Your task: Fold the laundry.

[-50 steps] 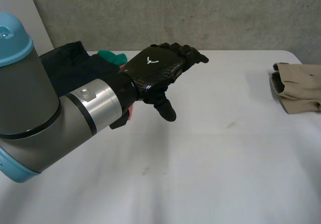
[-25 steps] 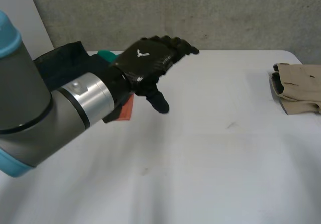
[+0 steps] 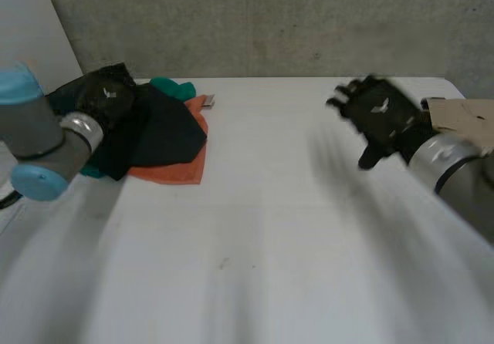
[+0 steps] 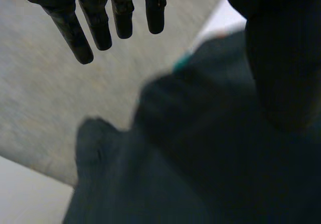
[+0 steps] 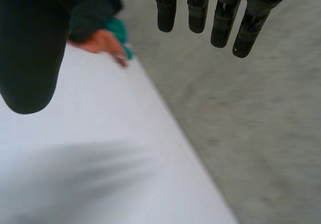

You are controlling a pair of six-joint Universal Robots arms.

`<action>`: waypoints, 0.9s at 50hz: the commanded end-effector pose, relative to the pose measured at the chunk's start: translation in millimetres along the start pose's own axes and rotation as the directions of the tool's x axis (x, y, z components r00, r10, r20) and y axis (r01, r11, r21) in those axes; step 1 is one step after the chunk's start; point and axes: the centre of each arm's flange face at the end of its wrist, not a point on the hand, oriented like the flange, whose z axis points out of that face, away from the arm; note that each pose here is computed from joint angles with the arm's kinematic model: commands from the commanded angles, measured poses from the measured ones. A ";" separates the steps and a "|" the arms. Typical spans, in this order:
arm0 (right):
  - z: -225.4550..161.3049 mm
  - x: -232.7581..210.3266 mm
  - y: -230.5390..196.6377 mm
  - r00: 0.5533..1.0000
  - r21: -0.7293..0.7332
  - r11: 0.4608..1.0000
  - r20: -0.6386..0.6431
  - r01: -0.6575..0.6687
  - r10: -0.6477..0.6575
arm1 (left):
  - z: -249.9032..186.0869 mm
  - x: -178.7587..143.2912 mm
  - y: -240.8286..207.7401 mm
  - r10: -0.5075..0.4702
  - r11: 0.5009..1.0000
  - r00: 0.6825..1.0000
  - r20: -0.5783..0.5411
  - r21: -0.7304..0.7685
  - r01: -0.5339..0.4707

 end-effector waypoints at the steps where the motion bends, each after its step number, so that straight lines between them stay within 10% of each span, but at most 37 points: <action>1: -6.7 -27.3 22.1 1.000 -0.107 0.994 0.027 -0.003 0.006 | 22.0 23.7 51.0 0.093 0.992 0.996 -0.012 -0.087 -0.094; 10: -10.2 -28.5 28.4 1.000 -0.143 0.990 0.010 -0.010 0.011 | 30.9 25.9 42.1 0.086 0.996 0.996 0.031 -0.042 -0.085; 18: -10.6 -19.2 24.5 0.999 -0.150 0.989 -0.040 -0.010 0.004 | -17.6 36.1 -59.6 -0.163 0.980 0.985 0.054 0.124 0.156; 24: -10.5 -3.3 21.2 0.992 -0.172 0.985 -0.129 -0.007 -0.015 | -111.9 121.1 -132.2 -0.344 0.904 0.894 -0.287 0.158 0.398; 32: -8.5 2.4 18.7 0.988 -0.168 0.986 -0.154 -0.009 -0.017 | -198.2 213.3 -140.0 -0.305 0.900 0.725 -0.618 0.062 0.432; 45: -5.7 3.5 12.8 0.987 -0.150 0.989 -0.158 -0.004 -0.020 | -168.8 96.0 -174.1 -0.358 0.844 0.852 -0.383 0.257 0.470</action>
